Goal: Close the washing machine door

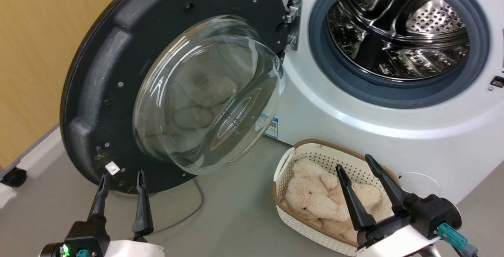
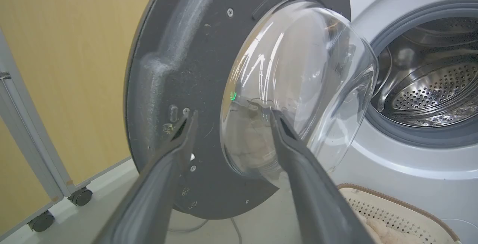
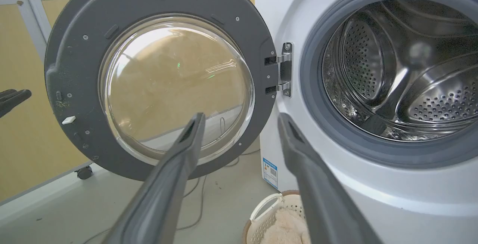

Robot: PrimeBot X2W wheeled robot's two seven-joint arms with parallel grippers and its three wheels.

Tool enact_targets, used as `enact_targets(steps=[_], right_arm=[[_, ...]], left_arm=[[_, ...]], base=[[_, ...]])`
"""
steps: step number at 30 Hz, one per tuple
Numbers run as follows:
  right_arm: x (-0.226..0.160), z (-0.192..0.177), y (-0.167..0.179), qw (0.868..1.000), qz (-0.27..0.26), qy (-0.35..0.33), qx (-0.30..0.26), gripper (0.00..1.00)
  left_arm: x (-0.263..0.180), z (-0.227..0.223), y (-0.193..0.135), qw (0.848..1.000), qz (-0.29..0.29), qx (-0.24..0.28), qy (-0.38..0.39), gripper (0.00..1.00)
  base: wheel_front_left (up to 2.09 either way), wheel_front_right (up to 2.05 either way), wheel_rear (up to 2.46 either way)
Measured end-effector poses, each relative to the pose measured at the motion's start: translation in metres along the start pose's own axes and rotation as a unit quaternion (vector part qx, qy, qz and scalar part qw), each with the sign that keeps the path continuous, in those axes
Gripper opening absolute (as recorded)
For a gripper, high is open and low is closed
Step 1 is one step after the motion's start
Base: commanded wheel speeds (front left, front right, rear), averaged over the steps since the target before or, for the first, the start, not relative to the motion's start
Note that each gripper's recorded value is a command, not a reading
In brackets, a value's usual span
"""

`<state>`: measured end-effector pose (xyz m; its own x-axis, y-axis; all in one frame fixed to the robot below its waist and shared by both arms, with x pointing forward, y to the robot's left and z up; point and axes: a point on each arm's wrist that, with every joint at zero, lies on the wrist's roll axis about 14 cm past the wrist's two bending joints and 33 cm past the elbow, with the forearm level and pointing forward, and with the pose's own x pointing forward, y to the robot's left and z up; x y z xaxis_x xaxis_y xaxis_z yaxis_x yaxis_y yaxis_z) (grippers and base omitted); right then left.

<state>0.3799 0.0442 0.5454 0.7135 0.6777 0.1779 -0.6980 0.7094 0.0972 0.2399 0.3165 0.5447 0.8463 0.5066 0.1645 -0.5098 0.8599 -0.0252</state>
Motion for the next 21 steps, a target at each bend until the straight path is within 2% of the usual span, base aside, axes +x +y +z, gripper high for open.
enact_targets(steps=[21], right_arm=[[0.020,-0.004,0.035,0.997,0.063,-0.013,0.033,1.00]], left_arm=[[-0.020,0.009,0.034,0.998,0.059,0.007,-0.019,1.00]], base=[[0.00,0.00,0.00]])
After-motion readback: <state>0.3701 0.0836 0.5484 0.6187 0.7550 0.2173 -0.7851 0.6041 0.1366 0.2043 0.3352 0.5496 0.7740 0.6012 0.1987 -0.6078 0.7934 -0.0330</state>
